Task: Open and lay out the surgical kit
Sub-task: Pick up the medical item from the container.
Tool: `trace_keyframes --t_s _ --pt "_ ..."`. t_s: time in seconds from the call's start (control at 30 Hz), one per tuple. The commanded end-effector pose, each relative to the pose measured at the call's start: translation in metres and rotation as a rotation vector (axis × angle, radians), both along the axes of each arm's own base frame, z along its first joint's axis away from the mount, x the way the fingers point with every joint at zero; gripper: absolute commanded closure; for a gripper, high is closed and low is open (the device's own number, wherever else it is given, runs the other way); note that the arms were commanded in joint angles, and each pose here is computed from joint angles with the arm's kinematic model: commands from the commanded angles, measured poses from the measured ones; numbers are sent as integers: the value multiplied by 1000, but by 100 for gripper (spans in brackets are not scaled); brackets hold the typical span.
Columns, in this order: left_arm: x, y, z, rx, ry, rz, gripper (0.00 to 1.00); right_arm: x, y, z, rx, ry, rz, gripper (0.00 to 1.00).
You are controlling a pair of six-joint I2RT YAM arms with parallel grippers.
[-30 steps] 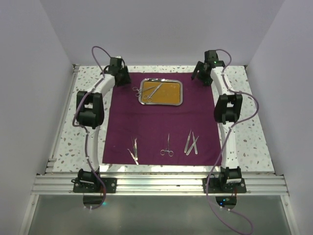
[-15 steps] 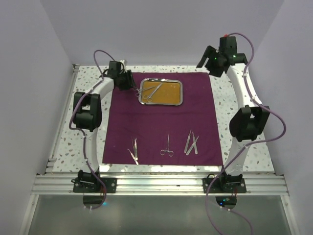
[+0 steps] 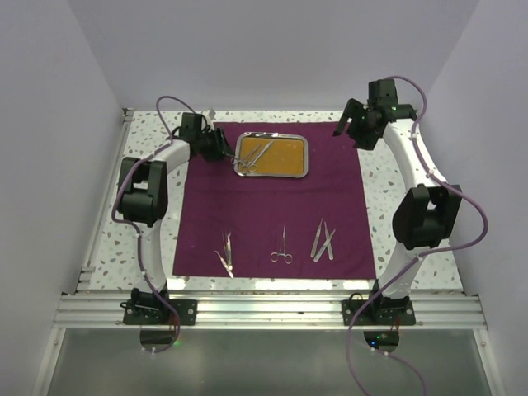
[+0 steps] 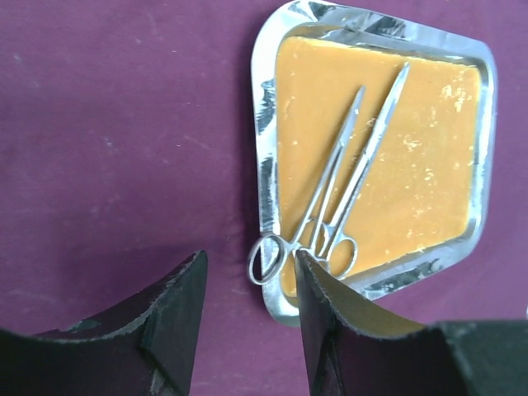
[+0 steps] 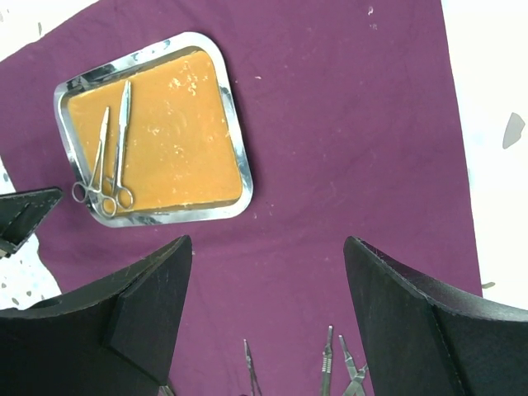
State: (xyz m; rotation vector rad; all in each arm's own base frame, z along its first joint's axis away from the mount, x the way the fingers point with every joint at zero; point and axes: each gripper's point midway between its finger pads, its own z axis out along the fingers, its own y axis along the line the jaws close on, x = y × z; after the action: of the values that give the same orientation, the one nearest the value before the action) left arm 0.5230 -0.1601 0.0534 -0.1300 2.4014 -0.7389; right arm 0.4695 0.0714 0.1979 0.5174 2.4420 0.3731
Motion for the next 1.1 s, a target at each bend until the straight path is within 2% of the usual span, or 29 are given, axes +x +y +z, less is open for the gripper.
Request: trace_keyframes --t_s 0.0,0.47,1.07 --pt "11 -6 35 -72 -85 -14 50 -9 -3 42 -9 -97 13 21" --pt "-3 -14 6 -104 -12 -64 63 -15 -10 36 -47 -64 6 21" --pt "-8 -11 -16 -82 20 -72 64 -19 -14 30 -78 -36 5 21"
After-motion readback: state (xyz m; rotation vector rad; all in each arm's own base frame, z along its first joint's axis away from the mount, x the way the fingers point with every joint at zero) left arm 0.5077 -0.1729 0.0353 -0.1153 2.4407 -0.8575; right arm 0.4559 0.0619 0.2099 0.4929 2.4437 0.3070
